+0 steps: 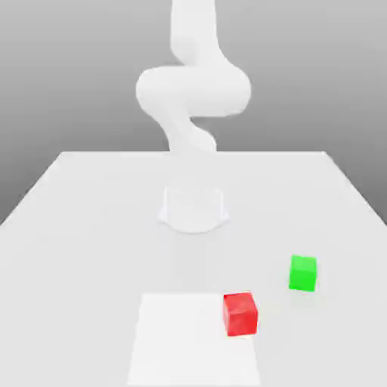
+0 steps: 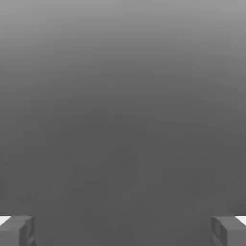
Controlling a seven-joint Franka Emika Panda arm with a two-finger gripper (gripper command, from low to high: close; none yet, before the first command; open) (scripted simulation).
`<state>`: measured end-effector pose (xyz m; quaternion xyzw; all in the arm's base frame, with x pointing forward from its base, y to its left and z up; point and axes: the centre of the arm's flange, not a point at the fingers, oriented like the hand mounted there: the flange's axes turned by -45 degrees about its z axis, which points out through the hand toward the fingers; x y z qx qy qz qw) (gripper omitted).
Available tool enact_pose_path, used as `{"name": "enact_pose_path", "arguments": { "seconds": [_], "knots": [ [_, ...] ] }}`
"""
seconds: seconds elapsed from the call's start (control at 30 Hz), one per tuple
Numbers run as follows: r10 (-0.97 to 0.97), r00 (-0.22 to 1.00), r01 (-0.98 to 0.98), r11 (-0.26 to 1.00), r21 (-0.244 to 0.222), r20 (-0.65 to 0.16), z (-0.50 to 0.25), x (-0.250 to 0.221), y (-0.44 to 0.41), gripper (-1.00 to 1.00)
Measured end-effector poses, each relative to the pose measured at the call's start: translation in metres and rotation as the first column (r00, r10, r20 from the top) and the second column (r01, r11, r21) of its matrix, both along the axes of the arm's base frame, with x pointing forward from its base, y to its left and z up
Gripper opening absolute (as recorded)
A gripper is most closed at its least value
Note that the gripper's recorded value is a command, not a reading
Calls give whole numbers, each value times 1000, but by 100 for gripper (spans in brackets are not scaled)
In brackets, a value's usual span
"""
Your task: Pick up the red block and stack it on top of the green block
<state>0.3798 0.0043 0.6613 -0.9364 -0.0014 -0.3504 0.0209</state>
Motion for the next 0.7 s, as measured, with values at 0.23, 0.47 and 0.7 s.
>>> {"name": "enact_pose_path", "arguments": {
  "seconds": [0.23, 0.47, 0.7],
  "knots": [
    [78, 961, -67, 997, 48, -264, -171, 62, 32, 0],
    [109, 862, -110, 994, 28, -495, -334, 52, 66, 0],
    [90, 755, -152, 988, -39, -649, -459, 5, 77, 0]
  ]
}}
